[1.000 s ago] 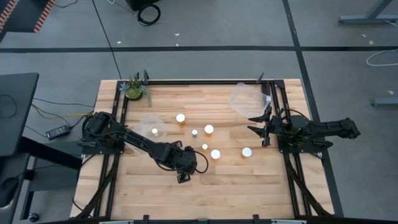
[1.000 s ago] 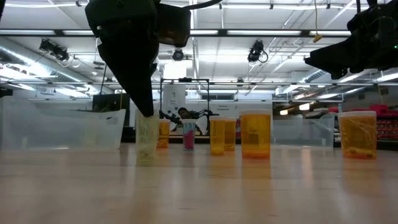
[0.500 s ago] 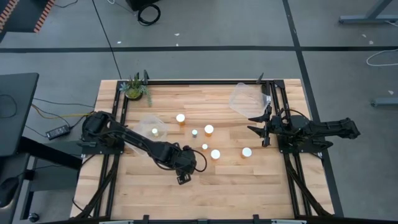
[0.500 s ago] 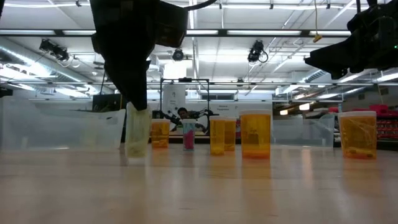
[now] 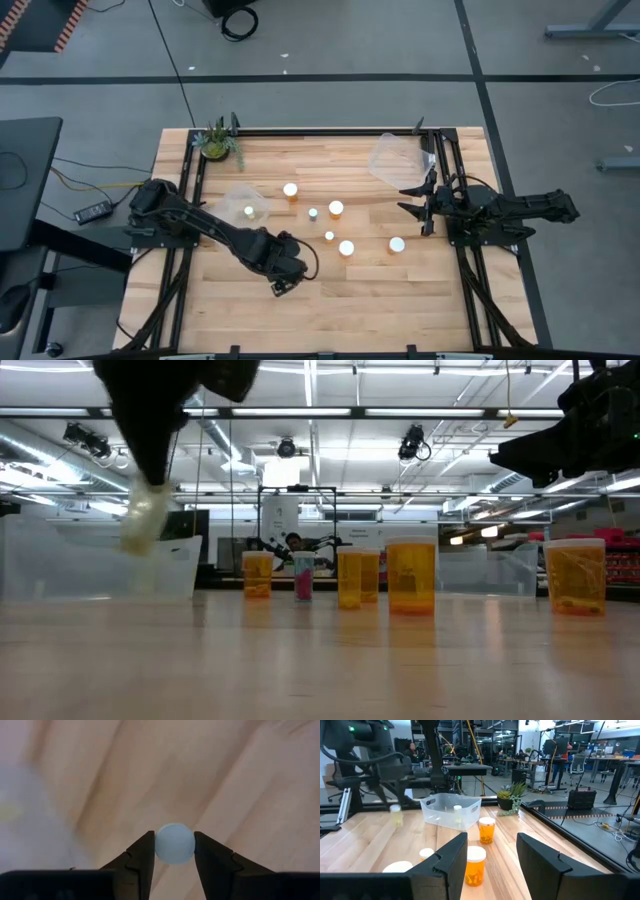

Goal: Pick and place medicine bottles into bin by pill shape (circle, oval)
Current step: Put the yellow pill bottle into the left transparent bin, then put the small blue pill bottle into the left transparent bin

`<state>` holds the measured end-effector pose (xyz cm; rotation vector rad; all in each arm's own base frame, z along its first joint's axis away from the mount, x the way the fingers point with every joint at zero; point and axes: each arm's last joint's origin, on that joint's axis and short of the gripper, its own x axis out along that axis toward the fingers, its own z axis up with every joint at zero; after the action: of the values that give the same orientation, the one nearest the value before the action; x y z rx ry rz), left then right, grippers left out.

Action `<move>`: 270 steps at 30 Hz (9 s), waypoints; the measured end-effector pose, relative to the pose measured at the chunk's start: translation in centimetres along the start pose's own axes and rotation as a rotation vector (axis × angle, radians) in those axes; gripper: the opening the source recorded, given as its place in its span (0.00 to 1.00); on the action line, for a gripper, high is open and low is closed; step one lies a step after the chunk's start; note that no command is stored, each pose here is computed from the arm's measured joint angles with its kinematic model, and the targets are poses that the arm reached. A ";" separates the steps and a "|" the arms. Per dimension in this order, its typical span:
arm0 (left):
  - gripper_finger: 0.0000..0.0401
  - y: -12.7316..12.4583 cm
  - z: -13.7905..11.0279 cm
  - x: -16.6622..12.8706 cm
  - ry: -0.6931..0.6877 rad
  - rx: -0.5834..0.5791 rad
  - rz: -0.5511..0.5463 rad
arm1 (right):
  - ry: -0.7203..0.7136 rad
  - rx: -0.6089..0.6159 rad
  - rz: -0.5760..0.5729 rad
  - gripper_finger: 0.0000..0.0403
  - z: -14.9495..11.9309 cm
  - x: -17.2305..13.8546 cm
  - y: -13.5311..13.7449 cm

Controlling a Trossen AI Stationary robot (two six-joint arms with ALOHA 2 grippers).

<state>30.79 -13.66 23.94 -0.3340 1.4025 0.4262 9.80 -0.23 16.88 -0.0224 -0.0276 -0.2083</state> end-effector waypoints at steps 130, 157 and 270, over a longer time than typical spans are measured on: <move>0.49 11.2 -4.5 0.6 -0.422 -0.354 0.012 | 0.008 -0.002 0.001 0.44 -0.1 0.0 0.0; 0.49 11.6 7.6 5.0 -0.371 -0.125 -0.107 | 0.007 -0.002 0.001 0.44 -0.1 0.0 0.0; 0.35 10.3 -0.2 -1.7 -0.002 -0.206 0.176 | 0.007 -0.002 0.000 0.44 -0.1 0.0 0.0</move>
<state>25.51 -4.84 25.87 -0.3778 1.3941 0.7181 9.85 -0.23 16.82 -0.0236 -0.0200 -0.2082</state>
